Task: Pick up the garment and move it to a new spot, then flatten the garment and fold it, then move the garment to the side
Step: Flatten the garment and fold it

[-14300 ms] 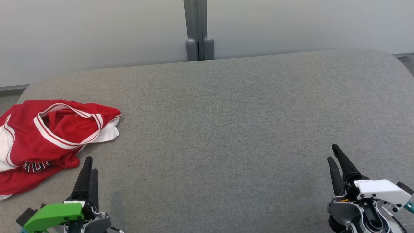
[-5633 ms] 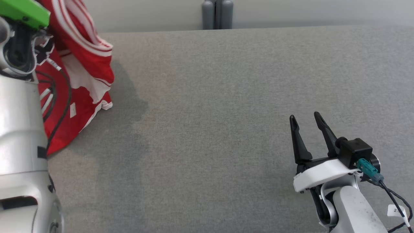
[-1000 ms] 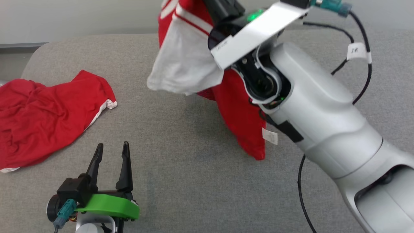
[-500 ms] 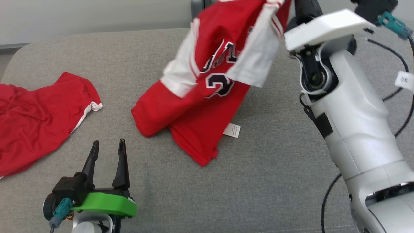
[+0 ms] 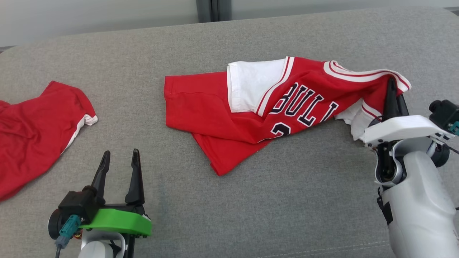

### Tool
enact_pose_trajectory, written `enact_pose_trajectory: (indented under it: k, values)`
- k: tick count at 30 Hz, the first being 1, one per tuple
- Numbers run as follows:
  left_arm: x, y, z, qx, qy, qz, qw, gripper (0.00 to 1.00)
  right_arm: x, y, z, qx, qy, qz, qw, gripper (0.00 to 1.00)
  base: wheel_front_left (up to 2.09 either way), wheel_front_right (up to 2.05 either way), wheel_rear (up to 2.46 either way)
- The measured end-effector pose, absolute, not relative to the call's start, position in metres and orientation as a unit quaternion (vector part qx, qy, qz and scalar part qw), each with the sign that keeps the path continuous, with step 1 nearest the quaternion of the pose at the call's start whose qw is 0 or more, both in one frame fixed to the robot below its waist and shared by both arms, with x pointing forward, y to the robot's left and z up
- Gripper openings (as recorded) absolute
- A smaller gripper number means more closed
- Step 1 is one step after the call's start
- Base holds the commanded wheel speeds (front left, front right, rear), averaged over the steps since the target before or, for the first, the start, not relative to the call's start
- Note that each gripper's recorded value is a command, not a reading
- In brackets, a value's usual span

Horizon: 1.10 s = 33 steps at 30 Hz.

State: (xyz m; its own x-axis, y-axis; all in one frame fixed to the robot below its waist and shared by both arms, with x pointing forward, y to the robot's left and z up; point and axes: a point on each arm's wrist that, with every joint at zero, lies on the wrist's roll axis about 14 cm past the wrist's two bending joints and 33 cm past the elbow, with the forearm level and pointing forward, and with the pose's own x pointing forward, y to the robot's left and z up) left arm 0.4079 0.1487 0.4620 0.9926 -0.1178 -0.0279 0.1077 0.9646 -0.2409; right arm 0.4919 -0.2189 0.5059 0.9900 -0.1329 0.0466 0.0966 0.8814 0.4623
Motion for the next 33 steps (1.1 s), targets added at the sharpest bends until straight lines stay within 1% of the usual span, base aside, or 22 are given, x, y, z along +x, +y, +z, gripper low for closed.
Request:
enact_pose_trajectory:
  k: [3, 5, 9, 12, 14, 17, 23, 28, 33]
  values:
    - [0.408, 0.146, 0.463, -0.120, 0.020, -0.062, 0.991, 1.00, 0.484, -0.227, 0.499, 0.186, -0.026, -0.063, 0.980, 1.00, 0.00, 0.00, 0.00]
    - [0.407, 0.145, 0.463, -0.120, 0.020, -0.063, 0.991, 1.00, 0.482, -0.232, 0.504, 0.155, -0.032, -0.065, 0.985, 1.00, 0.00, 0.00, 0.00]
    - [0.405, 0.145, 0.465, -0.119, 0.019, -0.064, 0.991, 1.00, 0.477, -0.235, 0.513, 0.051, -0.037, -0.051, 0.997, 1.00, 0.00, 0.00, 0.00]
    - [0.403, 0.145, 0.467, -0.119, 0.017, -0.064, 0.991, 1.00, 0.469, -0.235, 0.526, -0.012, -0.056, -0.042, 0.997, 1.00, 0.00, 0.00, 0.00]
    - [0.402, 0.146, 0.468, -0.119, 0.015, -0.063, 0.991, 1.00, 0.462, -0.230, 0.537, -0.038, -0.073, -0.035, 0.996, 1.00, 0.00, 0.00, 0.00]
    - [0.398, 0.149, 0.470, -0.119, 0.013, -0.059, 0.991, 1.00, 0.448, -0.213, 0.543, -0.057, -0.088, -0.010, 0.994, 1.00, 0.00, 0.00, 0.00]
    - [0.391, 0.154, 0.473, -0.119, 0.010, -0.052, 0.992, 1.00, 0.415, -0.178, 0.535, -0.073, -0.083, 0.043, 0.993, 1.00, 0.00, 0.00, 0.00]
    - [0.387, 0.153, 0.475, -0.119, 0.007, -0.053, 0.991, 1.00, 0.398, -0.179, 0.517, -0.058, -0.056, 0.042, 0.996, 1.00, 0.00, 0.00, 0.00]
    - [0.382, 0.154, 0.477, -0.121, 0.004, -0.052, 0.991, 1.00, 0.394, -0.177, 0.513, -0.043, -0.049, 0.044, 0.997, 1.00, 0.00, 0.00, 0.00]
